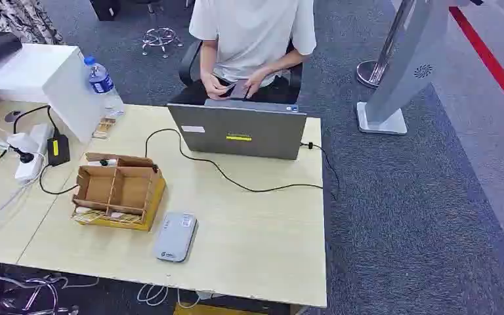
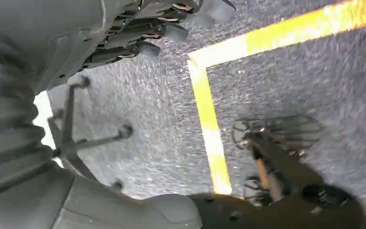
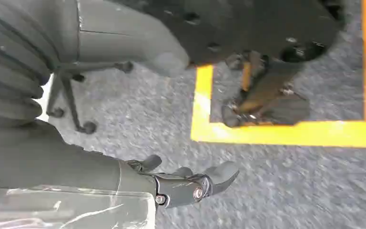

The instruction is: Pass the card to the sensor for recognition and then transmit it.

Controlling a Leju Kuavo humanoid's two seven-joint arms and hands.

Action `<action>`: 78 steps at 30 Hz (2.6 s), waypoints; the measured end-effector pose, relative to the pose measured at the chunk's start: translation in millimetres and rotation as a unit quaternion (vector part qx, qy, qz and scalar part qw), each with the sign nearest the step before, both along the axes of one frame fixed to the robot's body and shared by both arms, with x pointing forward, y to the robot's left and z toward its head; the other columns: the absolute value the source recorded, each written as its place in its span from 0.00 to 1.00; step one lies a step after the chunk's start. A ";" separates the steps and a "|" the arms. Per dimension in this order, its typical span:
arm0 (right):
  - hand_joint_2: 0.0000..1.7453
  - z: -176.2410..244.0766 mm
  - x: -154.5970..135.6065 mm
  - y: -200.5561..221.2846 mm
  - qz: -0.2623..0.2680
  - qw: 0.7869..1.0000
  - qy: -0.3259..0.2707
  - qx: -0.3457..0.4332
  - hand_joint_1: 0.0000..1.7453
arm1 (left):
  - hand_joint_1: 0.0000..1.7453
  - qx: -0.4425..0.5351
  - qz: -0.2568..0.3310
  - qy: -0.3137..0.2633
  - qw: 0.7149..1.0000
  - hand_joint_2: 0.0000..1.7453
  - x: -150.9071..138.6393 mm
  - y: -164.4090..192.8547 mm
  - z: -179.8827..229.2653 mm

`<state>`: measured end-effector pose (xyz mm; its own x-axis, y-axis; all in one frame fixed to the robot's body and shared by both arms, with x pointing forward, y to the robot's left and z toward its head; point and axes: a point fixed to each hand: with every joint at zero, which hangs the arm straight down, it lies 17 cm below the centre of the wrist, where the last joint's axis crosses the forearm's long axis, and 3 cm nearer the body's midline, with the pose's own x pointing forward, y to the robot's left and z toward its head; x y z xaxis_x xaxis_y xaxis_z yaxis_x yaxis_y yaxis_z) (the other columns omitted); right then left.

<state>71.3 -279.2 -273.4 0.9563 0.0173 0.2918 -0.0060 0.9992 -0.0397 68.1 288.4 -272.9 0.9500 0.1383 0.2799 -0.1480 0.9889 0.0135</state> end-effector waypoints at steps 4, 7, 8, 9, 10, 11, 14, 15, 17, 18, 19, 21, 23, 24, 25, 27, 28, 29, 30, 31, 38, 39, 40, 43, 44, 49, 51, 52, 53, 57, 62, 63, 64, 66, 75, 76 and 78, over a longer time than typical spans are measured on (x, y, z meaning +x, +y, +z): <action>0.00 1.8 15.9 -10.3 -0.003 1.000 -0.015 -0.011 0.00 | 0.00 0.005 0.056 -0.008 0.998 1.00 9.8 18.0 0.9; 0.00 3.1 26.8 -15.9 -0.005 1.000 -0.024 -0.018 0.00 | 0.00 0.007 0.105 -0.013 0.994 1.00 16.4 32.4 1.7; 0.00 3.7 30.5 -17.8 -0.006 0.999 -0.027 -0.020 0.00 | 0.00 0.007 0.119 -0.015 0.993 1.00 18.6 36.4 2.1; 0.00 4.1 33.6 -18.6 -0.006 0.999 -0.030 -0.021 0.00 | 0.00 0.008 0.134 -0.018 0.991 1.00 20.7 40.7 2.5; 0.00 4.6 37.1 -20.4 -0.007 0.999 -0.032 -0.023 0.00 | 0.00 0.009 0.151 -0.020 0.988 1.00 22.5 45.3 2.9; 0.00 5.2 40.5 -21.2 -0.008 0.999 -0.035 -0.024 0.00 | 0.00 0.010 0.165 -0.022 0.986 1.00 24.1 49.5 3.2; 0.00 6.7 50.0 -23.4 -0.011 0.999 -0.043 -0.027 0.00 | 0.00 0.010 0.211 -0.028 0.977 1.00 28.4 61.7 4.5; 0.00 7.2 52.9 -24.4 -0.012 0.999 -0.045 -0.028 0.00 | 0.00 0.010 0.227 -0.030 0.973 1.00 29.9 65.9 5.0; 0.00 8.5 59.7 -25.1 -0.014 0.998 -0.051 -0.029 0.00 | 0.00 0.009 0.258 -0.035 0.965 1.00 33.0 73.6 6.0; 0.00 9.0 62.9 -24.9 -0.015 0.998 -0.053 -0.029 0.00 | 0.00 0.009 0.273 -0.038 0.961 1.00 34.8 77.6 6.6; 0.00 9.5 65.7 -25.0 -0.016 0.998 -0.055 -0.030 0.00 | 0.00 0.009 0.288 -0.040 0.957 1.00 35.9 81.2 7.1; 0.00 10.4 70.5 -25.2 -0.018 0.998 -0.059 -0.031 0.00 | 0.00 0.011 0.321 -0.047 0.946 1.00 38.3 89.0 8.4; 0.00 11.3 74.9 -25.2 -0.021 0.997 -0.062 -0.031 0.00 | 0.00 0.013 0.350 -0.054 0.935 1.00 40.3 96.2 9.7; 0.00 11.5 76.2 -24.7 -0.021 0.997 -0.063 -0.031 0.00 | 0.00 0.016 0.366 -0.059 0.929 1.00 41.5 100.5 10.6; 0.00 11.7 77.7 -24.6 -0.023 0.997 -0.064 -0.031 0.00 | 0.00 0.021 0.383 -0.065 0.921 1.00 42.5 105.6 11.7; 0.00 12.2 79.9 -24.8 -0.026 0.997 -0.067 -0.032 0.00 | 0.00 0.034 0.412 -0.080 0.907 1.00 44.2 115.8 14.6; 0.00 12.2 80.0 -24.6 -0.027 0.997 -0.067 -0.032 0.00 | 0.00 0.040 0.424 -0.087 0.901 1.00 45.1 120.0 16.0; 0.00 12.2 80.0 -24.4 -0.029 0.997 -0.068 -0.032 0.00 | 0.00 0.045 0.438 -0.096 0.893 1.00 46.6 124.4 17.9; 0.00 12.2 79.9 -24.9 -0.031 0.997 -0.068 -0.032 0.00 | 0.00 0.053 0.450 -0.106 0.885 1.00 47.2 129.9 20.0; 0.00 12.1 79.7 -24.6 -0.035 0.997 -0.069 -0.032 0.00 | 0.00 0.062 0.466 -0.119 0.874 1.00 48.0 137.5 23.1; 0.00 11.5 76.6 -31.0 -0.058 0.995 -0.070 -0.038 0.00 | 0.00 0.118 0.544 -0.230 0.798 1.00 61.4 212.8 59.8; 0.00 11.6 76.8 -31.7 -0.061 0.995 -0.071 -0.038 0.00 | 0.00 0.125 0.555 -0.248 0.784 1.00 63.3 226.7 67.3; 0.00 11.6 77.0 -32.3 -0.063 0.995 -0.071 -0.039 0.00 | 0.00 0.131 0.566 -0.267 0.769 1.00 64.7 239.9 75.2; 0.00 11.4 76.8 -33.5 -0.068 0.995 -0.069 -0.039 0.00 | 0.00 0.149 0.591 -0.327 0.722 1.00 69.6 281.3 103.6; 0.00 11.2 76.0 -33.9 -0.069 0.994 -0.069 -0.040 0.00 | 0.00 0.154 0.598 -0.349 0.706 1.00 71.5 293.9 114.0; 0.00 10.5 72.9 -36.2 -0.080 0.994 -0.067 -0.041 0.00 | 0.00 0.167 0.605 -0.454 0.632 1.00 84.4 345.5 170.8; 0.00 10.3 72.2 -36.3 -0.080 0.994 -0.067 -0.041 0.00 | 0.00 0.171 0.601 -0.495 0.604 1.00 90.0 361.4 195.6; 0.00 10.2 71.6 -36.3 -0.081 0.994 -0.067 -0.041 0.00 | 0.00 0.175 0.597 -0.517 0.588 1.00 91.9 370.8 210.0; 0.00 10.1 71.2 -36.6 -0.082 0.994 -0.067 -0.041 0.00 | 0.00 0.176 0.594 -0.534 0.576 1.00 94.4 377.0 221.4; 0.00 9.7 70.1 -37.1 -0.082 0.994 -0.065 -0.043 0.00 | 0.00 0.189 0.571 -0.592 0.537 1.00 102.5 392.4 266.7; 0.00 9.3 69.0 -36.8 -0.079 0.994 -0.063 -0.045 0.00 | 0.00 0.226 0.541 -0.624 0.517 1.00 107.4 401.0 310.0; 0.00 9.3 69.3 -36.8 -0.077 0.994 -0.063 -0.046 0.00 | 0.00 0.236 0.532 -0.630 0.515 1.00 109.8 402.9 320.1; 0.00 9.4 69.9 -36.7 -0.076 0.994 -0.063 -0.046 0.00 | 0.00 0.246 0.522 -0.635 0.514 1.00 112.5 405.1 330.7; 0.00 9.2 70.5 -35.7 -0.073 0.994 -0.060 -0.046 0.00 | 0.00 0.266 0.503 -0.642 0.514 1.00 118.5 407.2 348.2; 0.00 9.2 73.0 -32.3 -0.063 0.995 -0.057 -0.046 0.00 | 0.00 0.336 0.402 -0.664 0.533 1.00 171.4 391.1 412.5; 0.00 9.2 73.1 -32.2 -0.063 0.995 -0.057 -0.046 0.00 | 0.00 0.339 0.393 -0.667 0.534 1.00 180.1 388.7 418.4; 0.00 9.5 75.2 -31.9 -0.061 0.995 -0.057 -0.047 0.00 | 0.00 0.347 0.364 -0.672 0.543 1.00 203.9 379.5 432.4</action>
